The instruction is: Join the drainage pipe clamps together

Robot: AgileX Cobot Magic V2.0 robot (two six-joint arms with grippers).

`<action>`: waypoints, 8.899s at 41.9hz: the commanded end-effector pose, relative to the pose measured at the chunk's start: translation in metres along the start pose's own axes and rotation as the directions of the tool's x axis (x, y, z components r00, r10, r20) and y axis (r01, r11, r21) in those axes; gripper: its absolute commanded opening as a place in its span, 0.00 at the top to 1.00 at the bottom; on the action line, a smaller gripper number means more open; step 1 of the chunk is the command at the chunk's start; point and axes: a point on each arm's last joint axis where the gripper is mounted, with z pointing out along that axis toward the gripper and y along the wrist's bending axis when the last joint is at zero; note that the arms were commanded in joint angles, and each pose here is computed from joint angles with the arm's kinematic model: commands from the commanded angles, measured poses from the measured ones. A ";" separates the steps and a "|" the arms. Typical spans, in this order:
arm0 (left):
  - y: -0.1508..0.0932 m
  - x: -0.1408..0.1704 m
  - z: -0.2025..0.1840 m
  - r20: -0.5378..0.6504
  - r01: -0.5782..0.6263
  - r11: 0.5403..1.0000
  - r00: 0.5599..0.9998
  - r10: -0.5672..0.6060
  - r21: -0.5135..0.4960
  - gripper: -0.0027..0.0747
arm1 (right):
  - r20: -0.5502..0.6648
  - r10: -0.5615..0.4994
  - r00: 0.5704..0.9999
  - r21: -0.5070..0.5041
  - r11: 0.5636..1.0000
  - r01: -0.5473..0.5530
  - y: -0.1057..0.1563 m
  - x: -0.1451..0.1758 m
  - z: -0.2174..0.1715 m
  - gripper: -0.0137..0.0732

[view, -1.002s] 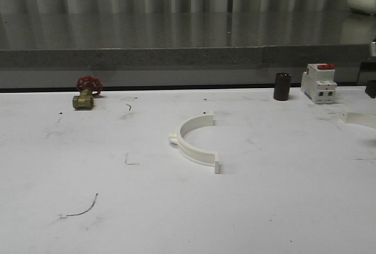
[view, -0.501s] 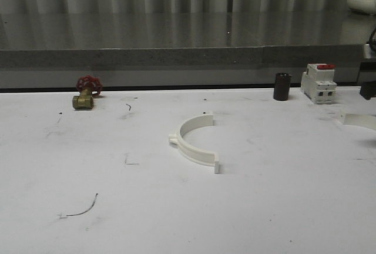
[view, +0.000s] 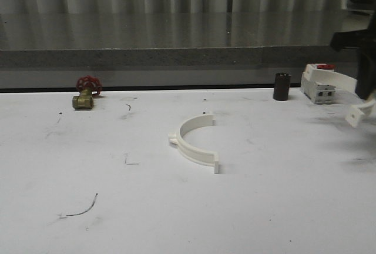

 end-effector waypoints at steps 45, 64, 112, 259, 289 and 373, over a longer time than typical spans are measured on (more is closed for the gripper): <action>0.001 -0.012 -0.006 0.095 0.009 1.000 0.995 -0.009 -0.005 0.60 | -0.064 0.068 0.996 -0.055 0.996 -0.072 0.132 -0.008 0.041 0.62; 0.001 -0.012 -0.006 0.095 0.009 1.000 0.995 -0.009 -0.005 0.60 | -0.069 0.107 0.992 -0.068 0.991 -0.112 0.137 -0.006 0.044 0.62; 0.001 -0.012 -0.006 0.095 0.009 1.000 0.995 -0.009 -0.005 0.60 | -0.091 0.112 0.990 -0.069 0.991 -0.118 0.143 -0.003 0.058 0.62; 0.001 -0.012 -0.006 0.095 0.009 1.000 0.995 -0.009 -0.005 0.60 | 0.730 -0.096 0.676 -0.068 0.975 0.213 0.021 0.235 -0.198 0.98; 0.001 -0.012 -0.006 0.093 0.009 1.000 0.996 -0.009 -0.005 0.99 | 0.730 -0.096 0.677 -0.068 0.975 0.213 0.021 0.235 -0.198 0.98; 0.012 0.160 0.001 0.654 0.387 0.831 0.756 -0.037 -0.400 0.99 | 0.731 -0.096 0.676 -0.068 0.975 0.213 0.021 0.235 -0.198 0.98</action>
